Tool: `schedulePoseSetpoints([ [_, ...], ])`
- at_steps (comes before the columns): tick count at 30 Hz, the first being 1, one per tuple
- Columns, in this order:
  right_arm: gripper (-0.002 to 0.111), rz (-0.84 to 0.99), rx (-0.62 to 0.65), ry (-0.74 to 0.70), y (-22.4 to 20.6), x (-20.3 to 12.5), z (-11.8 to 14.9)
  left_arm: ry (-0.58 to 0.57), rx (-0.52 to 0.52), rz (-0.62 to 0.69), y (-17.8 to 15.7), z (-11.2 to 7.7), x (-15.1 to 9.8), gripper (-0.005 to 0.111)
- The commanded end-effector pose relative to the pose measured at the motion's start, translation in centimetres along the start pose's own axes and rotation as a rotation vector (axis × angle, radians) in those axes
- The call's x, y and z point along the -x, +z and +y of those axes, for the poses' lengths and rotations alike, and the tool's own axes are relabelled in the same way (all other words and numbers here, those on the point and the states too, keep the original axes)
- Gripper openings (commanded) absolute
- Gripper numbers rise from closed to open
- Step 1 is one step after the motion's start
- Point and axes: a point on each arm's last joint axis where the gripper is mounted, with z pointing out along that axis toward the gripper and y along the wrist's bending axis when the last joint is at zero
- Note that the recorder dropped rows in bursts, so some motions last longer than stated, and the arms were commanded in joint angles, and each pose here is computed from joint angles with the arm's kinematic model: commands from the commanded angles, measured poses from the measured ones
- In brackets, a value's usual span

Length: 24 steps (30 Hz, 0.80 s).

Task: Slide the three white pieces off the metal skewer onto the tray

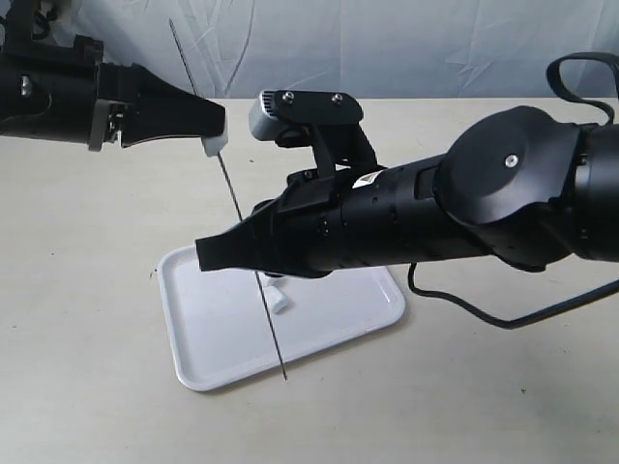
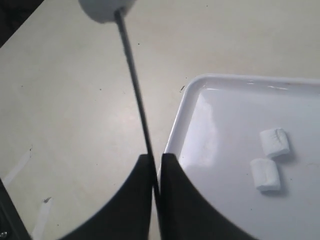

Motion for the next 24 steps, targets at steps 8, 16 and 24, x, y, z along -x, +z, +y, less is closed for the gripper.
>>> schedulePoseSetpoints([
  [8,-0.001,0.321,0.037,0.041,2.3,-5.9,-0.3,-0.116,-0.035,-0.443,-2.5,-1.7,6.0,0.000],
  [16,-0.001,0.338,0.029,0.045,2.8,-6.2,-0.5,-0.077,-0.045,-0.464,-2.9,-2.5,7.4,0.000],
  [24,-0.001,0.370,0.015,0.047,3.4,-6.9,-0.9,-0.058,-0.019,-0.465,-3.7,-2.9,8.6,0.000],
])
